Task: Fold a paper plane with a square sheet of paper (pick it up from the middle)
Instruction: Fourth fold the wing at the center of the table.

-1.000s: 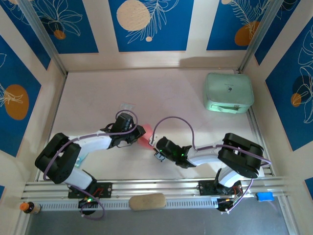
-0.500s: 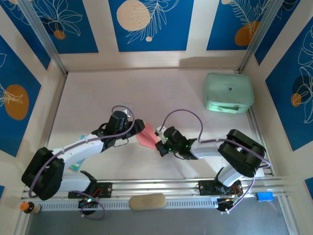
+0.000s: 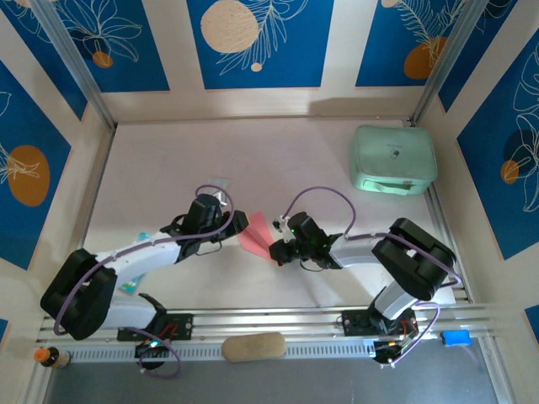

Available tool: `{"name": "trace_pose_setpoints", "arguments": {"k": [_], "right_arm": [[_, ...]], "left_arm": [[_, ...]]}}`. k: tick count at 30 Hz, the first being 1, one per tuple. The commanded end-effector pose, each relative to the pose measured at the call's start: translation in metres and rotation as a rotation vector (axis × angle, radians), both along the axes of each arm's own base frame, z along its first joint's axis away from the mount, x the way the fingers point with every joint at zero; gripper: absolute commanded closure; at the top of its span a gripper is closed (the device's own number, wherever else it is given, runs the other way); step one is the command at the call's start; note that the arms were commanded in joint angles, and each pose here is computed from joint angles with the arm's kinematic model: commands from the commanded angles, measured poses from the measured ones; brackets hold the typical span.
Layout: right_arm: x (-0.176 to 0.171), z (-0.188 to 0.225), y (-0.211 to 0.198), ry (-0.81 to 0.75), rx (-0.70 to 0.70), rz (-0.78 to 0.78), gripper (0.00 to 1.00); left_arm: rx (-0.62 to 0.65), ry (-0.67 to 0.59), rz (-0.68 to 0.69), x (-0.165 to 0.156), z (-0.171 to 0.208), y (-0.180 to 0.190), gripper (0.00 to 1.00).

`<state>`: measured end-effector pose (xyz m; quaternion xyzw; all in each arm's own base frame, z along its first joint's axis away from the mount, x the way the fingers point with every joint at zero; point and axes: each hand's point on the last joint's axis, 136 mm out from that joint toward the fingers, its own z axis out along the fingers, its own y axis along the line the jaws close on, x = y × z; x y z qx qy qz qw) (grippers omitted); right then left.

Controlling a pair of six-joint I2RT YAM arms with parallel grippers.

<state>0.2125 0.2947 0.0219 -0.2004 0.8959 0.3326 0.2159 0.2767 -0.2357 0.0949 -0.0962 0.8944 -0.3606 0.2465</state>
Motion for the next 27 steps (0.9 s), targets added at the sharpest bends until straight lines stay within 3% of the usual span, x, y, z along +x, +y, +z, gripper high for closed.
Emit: {"name": "trace_pose_setpoints", "arguments": {"k": [1, 14, 27], "right_arm": [[-0.005, -0.006, 0.0, 0.089, 0.021, -0.042, 0.99], [-0.015, -0.024, -0.013, 0.206, 0.048, -0.165, 0.99], [-0.016, -0.023, -0.011, 0.26, 0.138, -0.213, 0.98]], "left_arm": [[-0.044, 0.007, -0.032, -0.005, -0.003, -0.007, 0.67], [-0.18, 0.124, -0.12, -0.008, -0.022, -0.045, 0.91], [-0.186, 0.161, -0.146, -0.009, -0.039, -0.063, 0.93]]}}
